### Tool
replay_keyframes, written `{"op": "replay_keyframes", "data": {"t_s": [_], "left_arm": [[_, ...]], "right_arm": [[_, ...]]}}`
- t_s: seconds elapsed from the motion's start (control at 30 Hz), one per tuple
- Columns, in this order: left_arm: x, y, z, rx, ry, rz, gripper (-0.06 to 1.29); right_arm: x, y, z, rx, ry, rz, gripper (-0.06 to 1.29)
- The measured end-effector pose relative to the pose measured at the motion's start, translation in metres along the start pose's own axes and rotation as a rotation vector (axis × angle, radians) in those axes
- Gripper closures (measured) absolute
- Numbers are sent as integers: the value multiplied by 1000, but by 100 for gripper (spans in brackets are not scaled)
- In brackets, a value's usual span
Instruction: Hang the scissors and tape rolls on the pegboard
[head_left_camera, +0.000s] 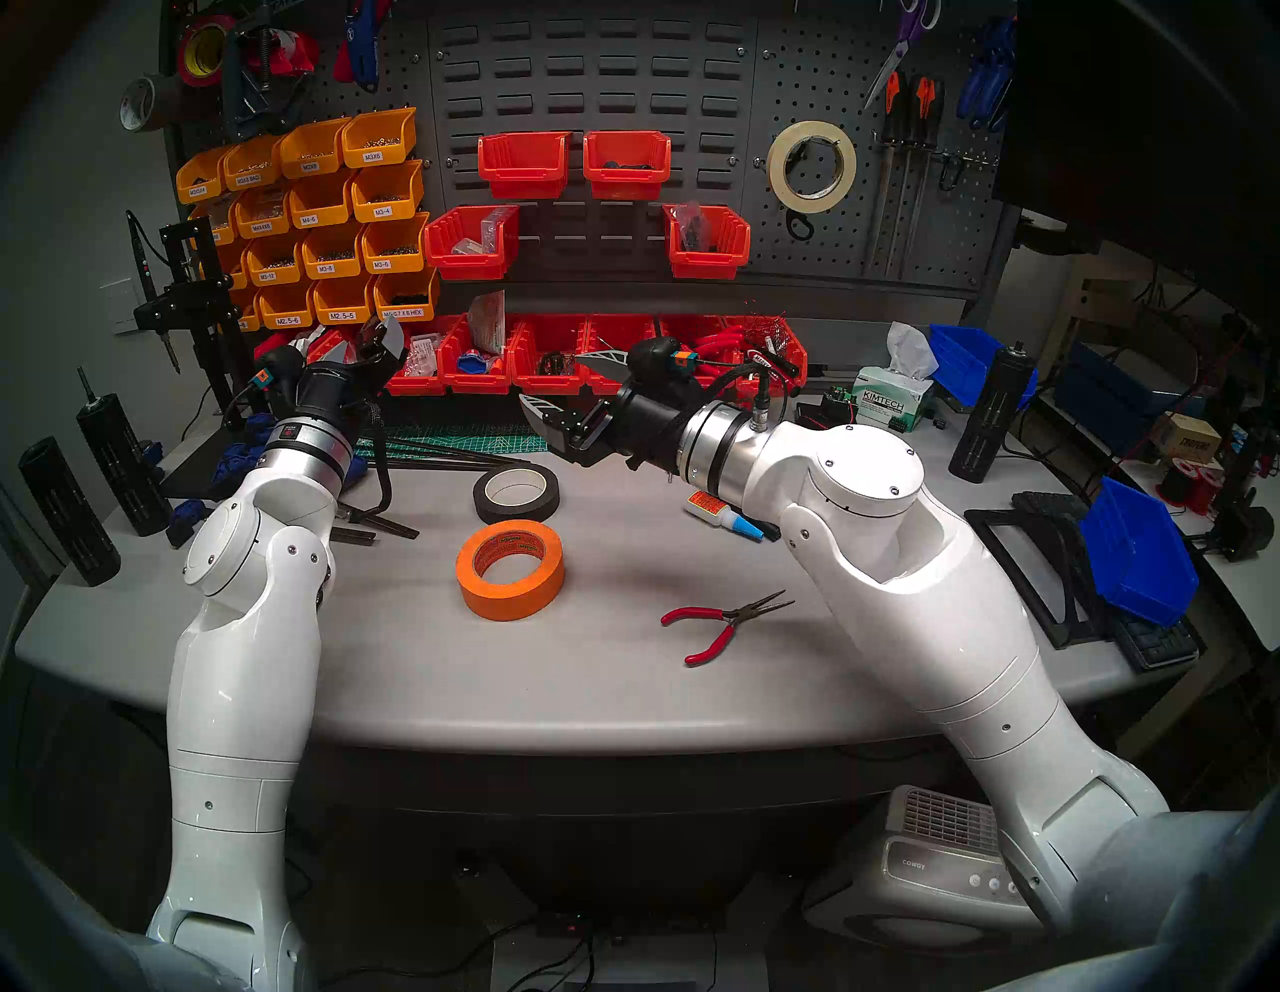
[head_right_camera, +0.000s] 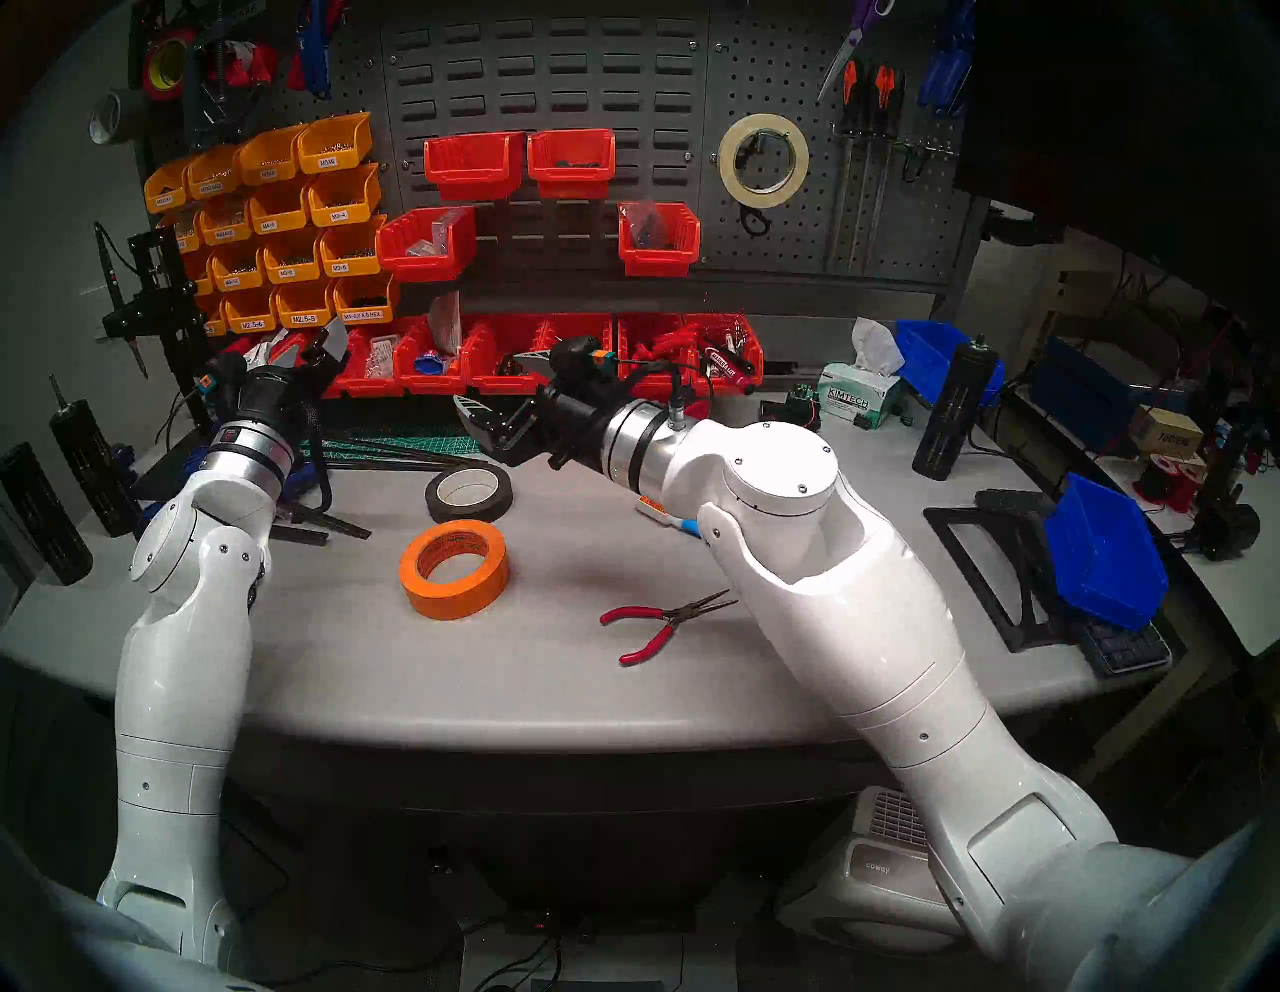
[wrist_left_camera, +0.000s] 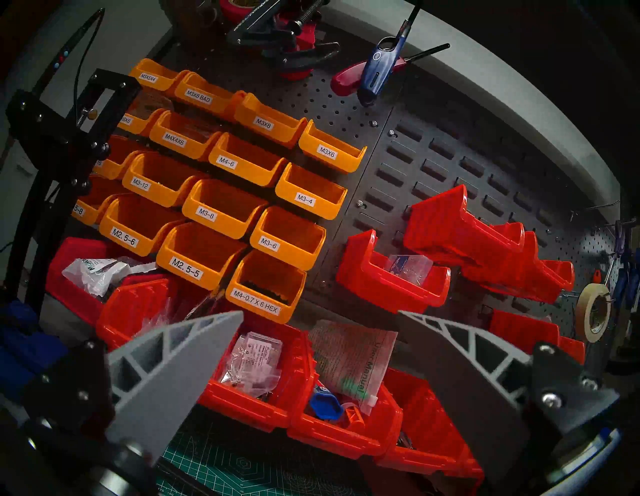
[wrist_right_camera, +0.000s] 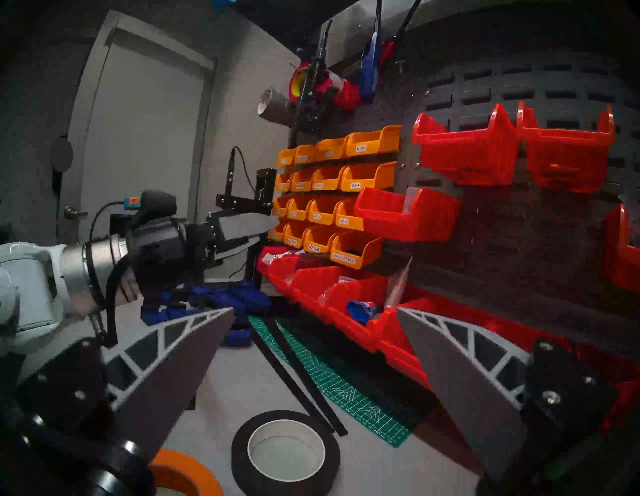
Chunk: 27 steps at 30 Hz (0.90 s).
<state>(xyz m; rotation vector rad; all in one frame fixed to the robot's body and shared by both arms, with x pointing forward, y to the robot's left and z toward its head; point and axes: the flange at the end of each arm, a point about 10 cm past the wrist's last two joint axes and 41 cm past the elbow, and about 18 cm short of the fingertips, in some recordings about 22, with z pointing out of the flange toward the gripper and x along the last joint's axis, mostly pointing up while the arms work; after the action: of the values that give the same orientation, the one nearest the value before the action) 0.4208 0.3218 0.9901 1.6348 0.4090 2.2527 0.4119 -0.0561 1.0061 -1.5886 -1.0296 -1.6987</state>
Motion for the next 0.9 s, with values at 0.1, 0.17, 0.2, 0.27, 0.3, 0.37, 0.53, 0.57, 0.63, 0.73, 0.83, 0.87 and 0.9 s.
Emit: {"op": "replay_keyframes", "data": {"t_s": [0.1, 0.17, 0.2, 0.27, 0.3, 0.37, 0.53, 0.57, 0.63, 0.73, 0.83, 0.87, 0.9], "left_arm": [[0, 0, -1, 2, -1, 1, 2], [0, -1, -1, 5, -1, 5, 2], [0, -2, -2, 8, -1, 8, 2], [0, -3, -2, 12, -1, 15, 2], [0, -3, -2, 13, -1, 17, 2], [1, -5, -3, 17, 0, 23, 2], [2, -6, -4, 22, 4, 30, 2], [2, -7, -4, 23, 4, 31, 2], [2, -7, -4, 23, 5, 32, 2], [2, -7, -4, 24, 5, 32, 2], [3, -7, -4, 23, 6, 29, 2], [3, -7, -4, 23, 8, 27, 2], [3, -7, -4, 23, 8, 26, 2]], "right_arm": [[-5, -4, 1, 30, -52, 14, 2], [-10, -7, 1, 60, -104, 29, 2], [-13, -9, 2, 74, -132, 39, 2], [-18, -11, 3, 100, -190, 57, 2], [-19, -11, 3, 107, -207, 63, 2], [-22, -11, 3, 123, -261, 80, 2], [-22, -9, 3, 142, -357, 106, 2], [-21, -8, 3, 144, -373, 110, 2], [-19, -6, 3, 145, -396, 117, 2], [-17, -3, 4, 145, -444, 130, 2], [-14, -1, 5, 146, -490, 139, 2], [-13, -1, 6, 148, -509, 142, 2], [-13, 0, 6, 149, -515, 143, 2]]}}
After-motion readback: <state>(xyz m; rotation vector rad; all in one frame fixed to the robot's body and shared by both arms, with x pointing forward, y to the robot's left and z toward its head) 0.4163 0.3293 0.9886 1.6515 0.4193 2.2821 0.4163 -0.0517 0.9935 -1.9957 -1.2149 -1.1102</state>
